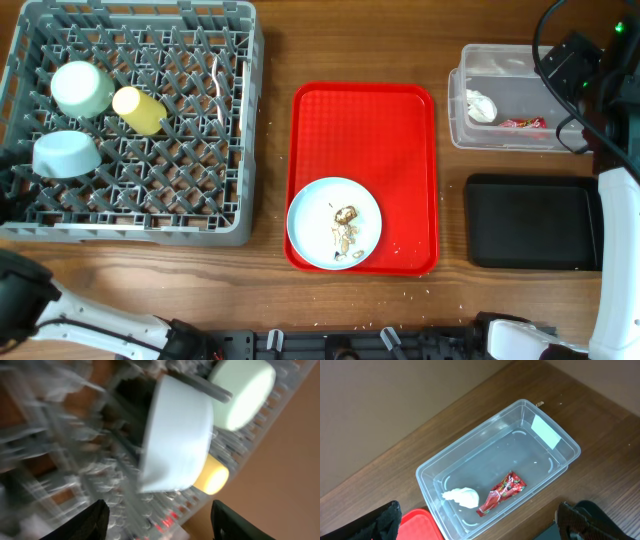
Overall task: Sort waste into correct bins and load items into the dishwasher rack
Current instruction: 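Carry the light-blue bowl into the dish rack and set it down, then withdraw the left gripper and move the right gripper toward the white plate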
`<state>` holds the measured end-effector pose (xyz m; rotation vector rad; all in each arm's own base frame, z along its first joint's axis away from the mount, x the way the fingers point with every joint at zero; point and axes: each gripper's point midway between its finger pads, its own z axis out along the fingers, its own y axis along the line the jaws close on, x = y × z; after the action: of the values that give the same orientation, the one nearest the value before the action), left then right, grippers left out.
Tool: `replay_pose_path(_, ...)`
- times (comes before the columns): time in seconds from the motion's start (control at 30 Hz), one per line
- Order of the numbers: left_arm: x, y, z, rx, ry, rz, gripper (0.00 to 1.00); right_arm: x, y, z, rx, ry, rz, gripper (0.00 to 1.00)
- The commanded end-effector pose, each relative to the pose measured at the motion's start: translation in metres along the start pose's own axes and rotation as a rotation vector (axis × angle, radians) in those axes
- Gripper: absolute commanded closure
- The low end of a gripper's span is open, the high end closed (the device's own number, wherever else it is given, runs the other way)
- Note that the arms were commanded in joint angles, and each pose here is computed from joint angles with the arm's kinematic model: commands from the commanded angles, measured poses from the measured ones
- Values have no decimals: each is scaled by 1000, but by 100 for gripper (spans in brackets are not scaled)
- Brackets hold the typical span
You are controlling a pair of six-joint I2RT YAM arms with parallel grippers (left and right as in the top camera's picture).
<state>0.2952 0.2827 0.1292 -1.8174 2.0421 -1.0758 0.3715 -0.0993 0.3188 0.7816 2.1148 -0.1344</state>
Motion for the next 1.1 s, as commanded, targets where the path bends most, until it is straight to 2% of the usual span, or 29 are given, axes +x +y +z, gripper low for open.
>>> replay_pose_path(0.0,7,-5,-58,-167,-257,8,43,-1,-2,3,16,-2,4,0)
replay_pose_path(0.03,16,-16,-65,-155,-280,44,69,-1,-2,3,16,-2,4,0)
replay_pose_path(0.07,22,-26,-68,-146,-297,82,92,-1,-2,3,16,-2,4,0)
replay_pose_path(0.1,31,-42,-67,-135,-313,158,96,-1,-2,3,16,-2,4,0)
replay_pose_path(0.2,41,-73,-42,-211,-362,334,96,-1,-2,3,16,-2,4,0)
replay_pose_path(0.3,30,-72,0,-437,-474,329,96,-1,-2,3,16,-2,4,0)
replay_pose_path(0.37,13,-73,13,-499,-565,305,96,-1,-2,3,16,-2,4,0)
replay_pose_path(0.43,1,-76,20,-498,-595,305,96,-1,-2,3,16,-2,4,0)
replay_pose_path(0.63,-10,-42,53,-591,-499,259,96,-1,-2,3,16,-2,4,0)
replay_pose_path(0.83,-4,-14,44,-668,-436,192,96,-1,-2,3,16,-2,4,0)
replay_pose_path(0.9,5,-10,41,-647,-389,158,96,-1,-2,3,16,-2,4,0)
replay_pose_path(1.0,34,-42,27,-453,-321,166,96,-1,-2,3,16,-2,4,0)
replay_pose_path(1.07,66,-78,8,-318,-317,249,96,-1,-2,3,16,-2,4,0)
